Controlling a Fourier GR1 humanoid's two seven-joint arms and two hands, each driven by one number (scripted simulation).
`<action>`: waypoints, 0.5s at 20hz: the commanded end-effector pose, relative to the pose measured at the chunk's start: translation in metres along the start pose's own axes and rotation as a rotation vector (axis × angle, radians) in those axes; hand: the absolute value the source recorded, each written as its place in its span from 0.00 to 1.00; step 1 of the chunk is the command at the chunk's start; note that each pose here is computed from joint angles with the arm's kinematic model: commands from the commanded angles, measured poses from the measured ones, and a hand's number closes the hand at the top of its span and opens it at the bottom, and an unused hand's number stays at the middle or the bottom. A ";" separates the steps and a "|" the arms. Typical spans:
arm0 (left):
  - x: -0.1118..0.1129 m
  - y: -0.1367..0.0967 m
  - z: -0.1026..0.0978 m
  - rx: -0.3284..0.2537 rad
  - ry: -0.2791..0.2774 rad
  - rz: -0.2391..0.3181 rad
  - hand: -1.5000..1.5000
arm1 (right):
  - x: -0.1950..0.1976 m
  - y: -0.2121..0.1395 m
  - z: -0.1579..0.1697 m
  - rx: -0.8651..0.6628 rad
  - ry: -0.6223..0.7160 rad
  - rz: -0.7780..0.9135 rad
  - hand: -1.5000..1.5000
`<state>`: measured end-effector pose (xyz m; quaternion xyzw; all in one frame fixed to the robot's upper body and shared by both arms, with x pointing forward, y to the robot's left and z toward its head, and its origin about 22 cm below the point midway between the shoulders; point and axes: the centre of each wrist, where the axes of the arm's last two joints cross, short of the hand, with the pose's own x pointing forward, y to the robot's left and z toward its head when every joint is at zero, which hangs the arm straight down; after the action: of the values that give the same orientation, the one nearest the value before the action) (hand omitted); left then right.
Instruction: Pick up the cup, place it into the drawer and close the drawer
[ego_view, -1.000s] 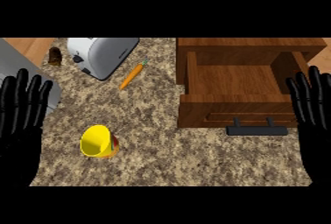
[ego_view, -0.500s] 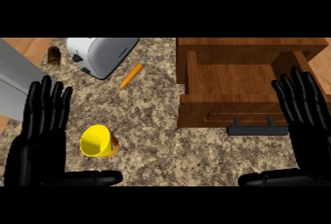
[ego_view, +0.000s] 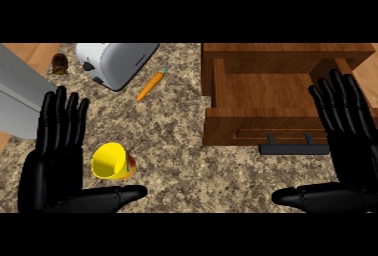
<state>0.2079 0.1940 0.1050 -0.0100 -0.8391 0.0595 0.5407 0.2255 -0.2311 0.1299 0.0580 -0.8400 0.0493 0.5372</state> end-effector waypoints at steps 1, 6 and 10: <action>-0.003 -0.006 0.003 0.013 0.020 -0.019 0.00 | -0.004 0.004 0.018 -0.004 -0.002 -0.005 0.00; 0.003 0.005 0.017 0.025 0.060 -0.010 0.00 | 0.010 0.007 0.007 0.007 -0.007 0.003 0.00; -0.016 -0.005 0.010 0.032 0.076 0.000 0.00 | 0.010 0.006 0.008 0.004 -0.019 0.006 0.00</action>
<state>0.2061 0.1945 0.0925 -0.0019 -0.8250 0.0684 0.5609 0.2237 -0.2276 0.1330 0.0576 -0.8428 0.0499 0.5327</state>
